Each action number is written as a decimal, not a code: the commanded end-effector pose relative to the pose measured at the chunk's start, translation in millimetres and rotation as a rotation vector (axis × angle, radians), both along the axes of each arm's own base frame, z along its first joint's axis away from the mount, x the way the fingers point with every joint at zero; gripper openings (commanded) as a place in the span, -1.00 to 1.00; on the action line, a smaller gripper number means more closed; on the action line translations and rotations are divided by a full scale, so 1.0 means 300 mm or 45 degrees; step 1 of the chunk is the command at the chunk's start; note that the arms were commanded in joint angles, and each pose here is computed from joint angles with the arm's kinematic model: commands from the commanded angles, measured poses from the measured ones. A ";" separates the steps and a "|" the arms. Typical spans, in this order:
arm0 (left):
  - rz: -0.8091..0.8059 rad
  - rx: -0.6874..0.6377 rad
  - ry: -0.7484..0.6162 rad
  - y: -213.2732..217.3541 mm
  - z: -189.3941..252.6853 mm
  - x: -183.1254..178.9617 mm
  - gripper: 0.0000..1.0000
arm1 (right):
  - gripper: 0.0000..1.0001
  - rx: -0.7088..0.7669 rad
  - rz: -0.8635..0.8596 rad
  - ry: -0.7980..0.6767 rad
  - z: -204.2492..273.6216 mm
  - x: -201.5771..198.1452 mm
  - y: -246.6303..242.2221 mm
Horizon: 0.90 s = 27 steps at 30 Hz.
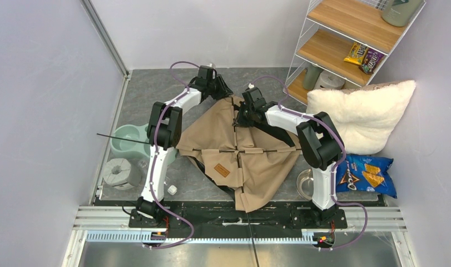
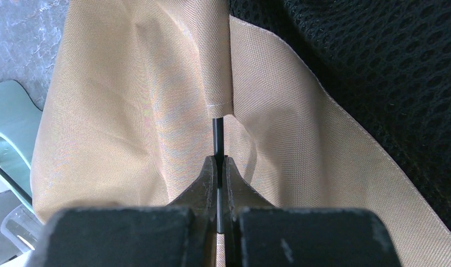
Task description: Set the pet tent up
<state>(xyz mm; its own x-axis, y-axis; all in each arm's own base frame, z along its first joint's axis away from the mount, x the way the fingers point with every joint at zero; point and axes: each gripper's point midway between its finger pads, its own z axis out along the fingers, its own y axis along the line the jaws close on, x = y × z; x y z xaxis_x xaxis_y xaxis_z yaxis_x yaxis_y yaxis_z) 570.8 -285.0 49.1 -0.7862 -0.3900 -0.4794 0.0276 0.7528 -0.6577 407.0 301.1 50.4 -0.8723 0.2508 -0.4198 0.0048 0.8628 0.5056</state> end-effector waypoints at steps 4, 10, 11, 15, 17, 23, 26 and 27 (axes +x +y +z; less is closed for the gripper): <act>0.019 -0.103 -0.058 -0.059 0.070 0.043 -0.42 | -1.00 0.007 0.009 -0.047 0.046 0.012 -0.004; 0.007 -0.091 -0.025 -0.056 0.042 0.027 -0.65 | -1.00 0.009 0.008 -0.053 0.052 0.018 -0.001; 0.005 -0.086 -0.021 -0.056 0.036 0.023 -0.68 | -1.00 0.010 0.007 -0.054 0.053 0.020 -0.001; -0.003 -0.079 -0.013 -0.056 0.030 0.017 -0.89 | -1.00 0.010 0.008 -0.052 0.052 0.018 -0.001; -0.011 -0.077 -0.012 -0.058 0.027 0.013 -0.96 | -1.00 0.009 0.006 -0.049 0.049 0.016 -0.002; -0.037 -0.064 -0.008 -0.068 0.021 -0.002 -0.96 | -1.00 0.023 0.022 -0.064 0.060 0.018 0.006; -0.044 -0.056 0.000 -0.067 0.014 -0.009 -0.96 | -1.00 0.021 0.034 -0.083 0.067 0.022 0.007; -0.052 -0.058 0.002 -0.072 0.014 -0.013 -0.96 | -1.00 0.020 0.035 -0.089 0.070 0.024 0.006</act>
<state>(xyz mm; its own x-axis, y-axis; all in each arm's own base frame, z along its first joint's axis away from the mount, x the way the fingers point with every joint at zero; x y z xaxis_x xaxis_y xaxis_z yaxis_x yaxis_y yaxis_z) 572.1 -292.5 49.1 -0.7844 -0.4143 -0.4617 0.0129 0.7332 -0.6798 406.4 301.9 50.6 -0.8742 0.2427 -0.4205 -0.0047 0.8619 0.5071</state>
